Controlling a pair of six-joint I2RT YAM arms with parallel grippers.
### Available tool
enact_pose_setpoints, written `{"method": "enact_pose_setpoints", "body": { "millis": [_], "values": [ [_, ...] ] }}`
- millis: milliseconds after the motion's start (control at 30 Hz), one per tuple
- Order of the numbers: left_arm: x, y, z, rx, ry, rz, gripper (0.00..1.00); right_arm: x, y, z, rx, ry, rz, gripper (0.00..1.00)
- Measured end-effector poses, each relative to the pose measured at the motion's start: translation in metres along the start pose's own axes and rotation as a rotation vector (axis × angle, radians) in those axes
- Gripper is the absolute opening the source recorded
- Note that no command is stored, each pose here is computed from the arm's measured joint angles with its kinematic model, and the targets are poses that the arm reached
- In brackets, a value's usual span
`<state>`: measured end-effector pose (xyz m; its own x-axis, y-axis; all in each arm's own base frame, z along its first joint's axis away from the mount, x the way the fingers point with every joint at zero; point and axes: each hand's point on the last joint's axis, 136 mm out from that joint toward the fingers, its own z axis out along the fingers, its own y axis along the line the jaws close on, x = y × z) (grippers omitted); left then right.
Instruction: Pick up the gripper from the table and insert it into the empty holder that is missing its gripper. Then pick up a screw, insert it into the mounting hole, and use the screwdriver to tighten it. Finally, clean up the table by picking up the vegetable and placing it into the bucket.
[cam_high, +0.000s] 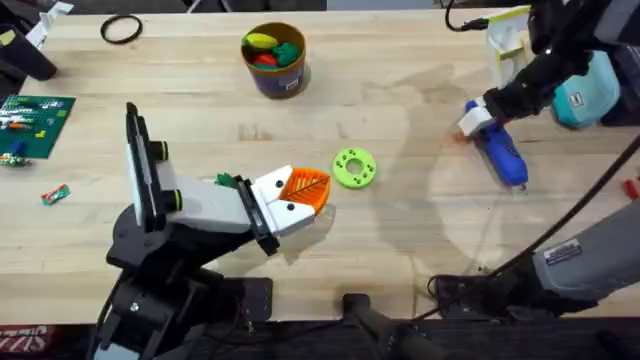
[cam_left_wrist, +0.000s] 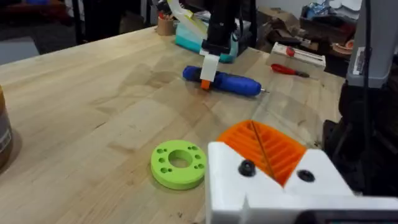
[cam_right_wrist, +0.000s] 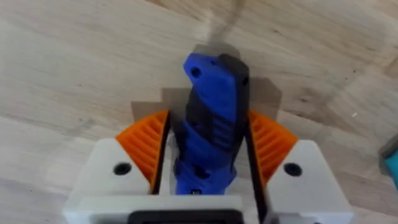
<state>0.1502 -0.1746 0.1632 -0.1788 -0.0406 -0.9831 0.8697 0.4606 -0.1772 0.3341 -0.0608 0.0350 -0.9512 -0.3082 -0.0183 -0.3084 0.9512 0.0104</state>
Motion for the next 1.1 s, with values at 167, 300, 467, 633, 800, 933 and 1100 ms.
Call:
{"method": "enact_pose_setpoints", "body": {
  "millis": [167, 300, 467, 633, 800, 933, 1100],
  "values": [
    [0.0, 0.0, 0.0, 0.0, 0.0, 0.01, 0.016, 0.001, -0.003, 0.0, 0.012, 0.006, -0.001, 0.469],
    [0.0, 0.0, 0.0, 0.0, 0.0, 0.015, 0.016, 0.001, -0.003, 0.0, 0.014, 0.006, -0.004, 0.238],
    [0.0, 0.0, 0.0, 0.0, 0.0, 0.019, 0.016, 0.003, -0.002, 0.002, 0.008, 0.017, 0.003, 0.028],
    [0.0, 0.0, 0.0, 0.0, 0.0, 0.019, 0.016, 0.011, 0.003, -0.004, -0.019, 0.062, 0.004, 0.028],
    [0.0, 0.0, 0.0, 0.0, 0.0, 0.019, 0.016, 0.004, -0.001, -0.031, -0.02, 0.064, 0.004, 0.028],
    [0.0, 0.0, 0.0, 0.0, 0.0, 0.019, 0.016, -0.009, -0.007, -0.057, -0.001, 0.027, 0.005, 0.028],
    [0.0, 0.0, 0.0, 0.0, 0.0, 0.019, 0.016, -0.02, -0.012, -0.07, 0.015, -0.013, 0.019, 0.028]
  ]
}}
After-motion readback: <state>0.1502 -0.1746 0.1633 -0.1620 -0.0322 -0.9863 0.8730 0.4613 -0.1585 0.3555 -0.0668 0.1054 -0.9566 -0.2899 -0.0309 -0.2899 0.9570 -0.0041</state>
